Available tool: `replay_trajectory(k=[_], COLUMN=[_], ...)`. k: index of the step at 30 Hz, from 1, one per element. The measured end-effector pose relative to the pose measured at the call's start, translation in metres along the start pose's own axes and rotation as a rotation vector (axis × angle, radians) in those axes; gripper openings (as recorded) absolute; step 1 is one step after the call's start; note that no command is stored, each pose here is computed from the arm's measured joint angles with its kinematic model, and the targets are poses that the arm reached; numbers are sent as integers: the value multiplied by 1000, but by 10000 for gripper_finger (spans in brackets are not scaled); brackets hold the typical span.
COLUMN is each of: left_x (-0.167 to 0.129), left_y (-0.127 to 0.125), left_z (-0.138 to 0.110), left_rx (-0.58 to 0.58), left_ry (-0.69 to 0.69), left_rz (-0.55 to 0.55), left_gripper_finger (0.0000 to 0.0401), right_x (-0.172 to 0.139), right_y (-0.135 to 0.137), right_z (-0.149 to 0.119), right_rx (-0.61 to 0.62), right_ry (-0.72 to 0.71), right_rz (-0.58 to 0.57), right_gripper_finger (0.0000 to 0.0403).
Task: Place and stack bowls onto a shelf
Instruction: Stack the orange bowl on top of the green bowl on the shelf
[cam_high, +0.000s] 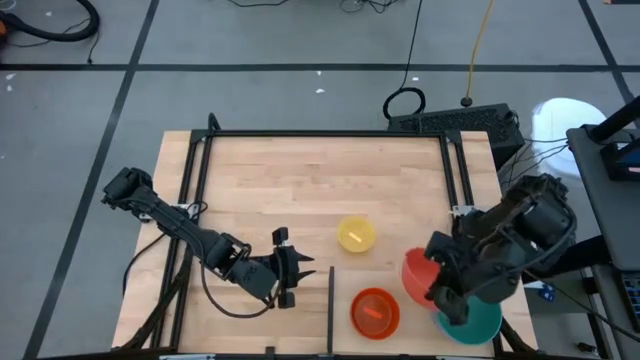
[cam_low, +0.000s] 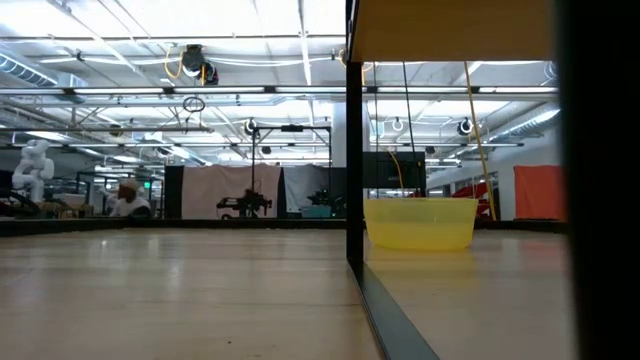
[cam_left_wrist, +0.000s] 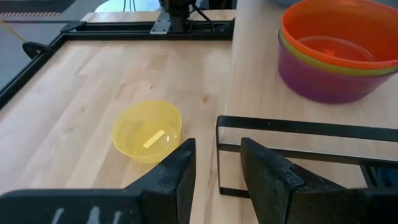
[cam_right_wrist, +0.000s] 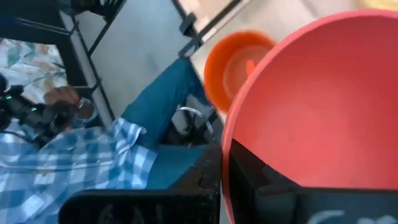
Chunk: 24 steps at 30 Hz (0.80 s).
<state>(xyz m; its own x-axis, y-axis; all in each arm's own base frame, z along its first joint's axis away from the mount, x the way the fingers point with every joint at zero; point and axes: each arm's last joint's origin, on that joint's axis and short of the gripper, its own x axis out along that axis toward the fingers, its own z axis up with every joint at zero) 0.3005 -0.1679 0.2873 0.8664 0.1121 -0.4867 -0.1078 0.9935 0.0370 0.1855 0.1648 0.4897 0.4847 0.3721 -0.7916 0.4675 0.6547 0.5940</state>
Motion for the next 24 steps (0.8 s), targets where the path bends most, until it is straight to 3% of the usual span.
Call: replay_trajectory(k=[11,18,24], left_x=[0,0,0], left_y=[0,0,0], left_z=[0,0,0], left_rx=[11,11,12], left_ry=[3,4,3], left_rz=[1,1,1], left_gripper_finger=[131,131,131], right_x=[-5,-6,-8], right_y=[1,2,2], right_z=[-22,-30,-35], right_rx=[93,98,70], right_ry=[102,124,224], right_rz=[14,14,25], right_gripper_finger=[0,0,0])
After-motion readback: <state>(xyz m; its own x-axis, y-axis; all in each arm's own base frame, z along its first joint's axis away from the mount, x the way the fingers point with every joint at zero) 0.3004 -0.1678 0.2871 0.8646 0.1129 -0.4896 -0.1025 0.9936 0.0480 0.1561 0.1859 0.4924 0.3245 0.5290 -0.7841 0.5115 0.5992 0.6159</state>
